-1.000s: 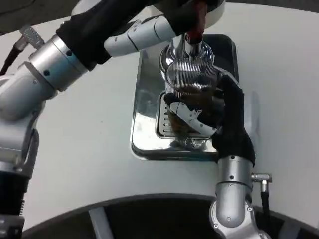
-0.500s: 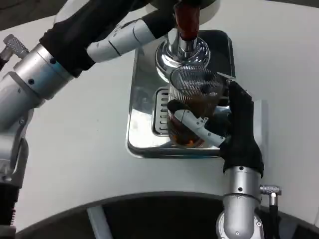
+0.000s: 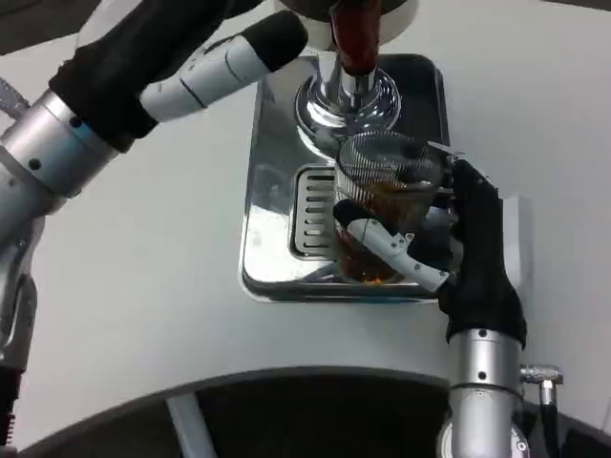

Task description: Grasp the cup under the faucet to collect the drink, then remove the cup.

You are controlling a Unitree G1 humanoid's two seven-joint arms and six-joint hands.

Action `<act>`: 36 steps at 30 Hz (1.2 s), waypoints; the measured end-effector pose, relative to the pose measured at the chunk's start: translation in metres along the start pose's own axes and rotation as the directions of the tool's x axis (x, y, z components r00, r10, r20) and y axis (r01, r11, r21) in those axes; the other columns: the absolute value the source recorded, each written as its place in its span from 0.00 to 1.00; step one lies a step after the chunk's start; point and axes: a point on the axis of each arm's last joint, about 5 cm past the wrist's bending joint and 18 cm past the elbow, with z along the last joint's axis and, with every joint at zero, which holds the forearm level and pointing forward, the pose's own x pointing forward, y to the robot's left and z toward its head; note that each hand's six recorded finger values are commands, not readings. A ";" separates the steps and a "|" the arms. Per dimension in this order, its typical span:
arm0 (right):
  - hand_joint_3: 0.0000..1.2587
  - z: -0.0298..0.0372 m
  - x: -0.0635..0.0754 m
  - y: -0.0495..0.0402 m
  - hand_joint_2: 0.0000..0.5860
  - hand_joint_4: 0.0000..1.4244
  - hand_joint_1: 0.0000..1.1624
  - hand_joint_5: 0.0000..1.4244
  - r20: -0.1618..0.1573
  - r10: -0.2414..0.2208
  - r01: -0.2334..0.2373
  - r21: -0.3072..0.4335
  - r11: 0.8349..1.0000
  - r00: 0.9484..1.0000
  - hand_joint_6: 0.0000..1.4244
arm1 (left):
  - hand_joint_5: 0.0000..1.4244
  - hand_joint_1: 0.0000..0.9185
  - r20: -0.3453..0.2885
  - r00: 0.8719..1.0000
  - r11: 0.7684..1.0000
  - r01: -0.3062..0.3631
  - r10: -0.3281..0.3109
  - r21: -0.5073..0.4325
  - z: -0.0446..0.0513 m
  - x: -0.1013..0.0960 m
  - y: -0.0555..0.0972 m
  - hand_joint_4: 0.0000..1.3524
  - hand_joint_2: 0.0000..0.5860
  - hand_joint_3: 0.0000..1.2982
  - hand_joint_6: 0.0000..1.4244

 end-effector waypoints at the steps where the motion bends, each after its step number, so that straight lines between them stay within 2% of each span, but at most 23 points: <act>1: 0.62 0.0000 -0.001 -0.0026 0.28 0.65 0.76 0.76 0.003 -0.002 0.002 -0.002 1.000 1.000 0.73 | 0.24 0.00 -0.001 1.000 1.000 -0.005 0.005 0.002 0.0008 -0.002 0.001 0.21 0.18 0.17 0.17; 6: 0.62 0.0021 -0.005 -0.0092 0.28 0.65 0.76 0.76 0.015 -0.007 0.007 0.003 1.000 1.000 0.74 | 0.24 0.00 -0.019 0.999 0.999 -0.039 0.039 0.008 0.0014 -0.009 0.003 0.21 0.18 0.17 0.18; 13: 0.63 0.0006 -0.010 -0.0120 0.28 0.66 0.77 0.77 0.007 0.004 -0.004 -0.001 1.000 1.000 0.76 | 0.24 0.00 -0.003 0.997 0.997 -0.072 0.072 0.016 0.0055 -0.013 0.006 0.21 0.18 0.18 0.18; 20: 0.64 0.0025 -0.012 -0.0143 0.28 0.67 0.77 0.78 0.019 -0.002 0.002 -0.006 1.000 1.000 0.77 | 0.25 0.00 -0.008 0.996 0.996 -0.092 0.092 0.006 0.0091 -0.023 0.006 0.22 0.18 0.19 0.20; 22: 0.65 0.0034 -0.013 -0.0157 0.25 0.67 0.76 0.78 0.023 -0.002 0.002 -0.005 1.000 1.000 0.78 | 0.25 0.00 -0.017 0.995 0.995 -0.097 0.097 0.008 0.0106 -0.029 0.006 0.22 0.18 0.19 0.20; 30: 0.66 0.0115 -0.014 -0.0201 0.25 0.69 0.77 0.80 0.066 -0.005 0.004 0.006 1.000 0.998 0.80 | 0.26 0.00 -0.086 0.987 0.990 -0.139 0.139 0.003 0.0136 -0.053 0.004 0.23 0.18 0.19 0.21; 34: 0.66 0.0102 -0.019 -0.0228 0.25 0.69 0.77 0.80 0.056 0.009 -0.009 -0.003 1.000 0.998 0.81 | 0.26 0.00 -0.147 0.977 0.988 -0.153 0.152 0.005 0.0142 -0.069 0.000 0.23 0.18 0.20 0.21; 36: 0.67 0.0100 -0.022 -0.0244 0.25 0.70 0.77 0.80 0.053 0.013 -0.012 -0.006 1.000 0.999 0.82 | 0.26 0.00 -0.198 0.968 0.988 -0.151 0.152 0.021 0.0152 -0.080 -0.003 0.23 0.18 0.20 0.21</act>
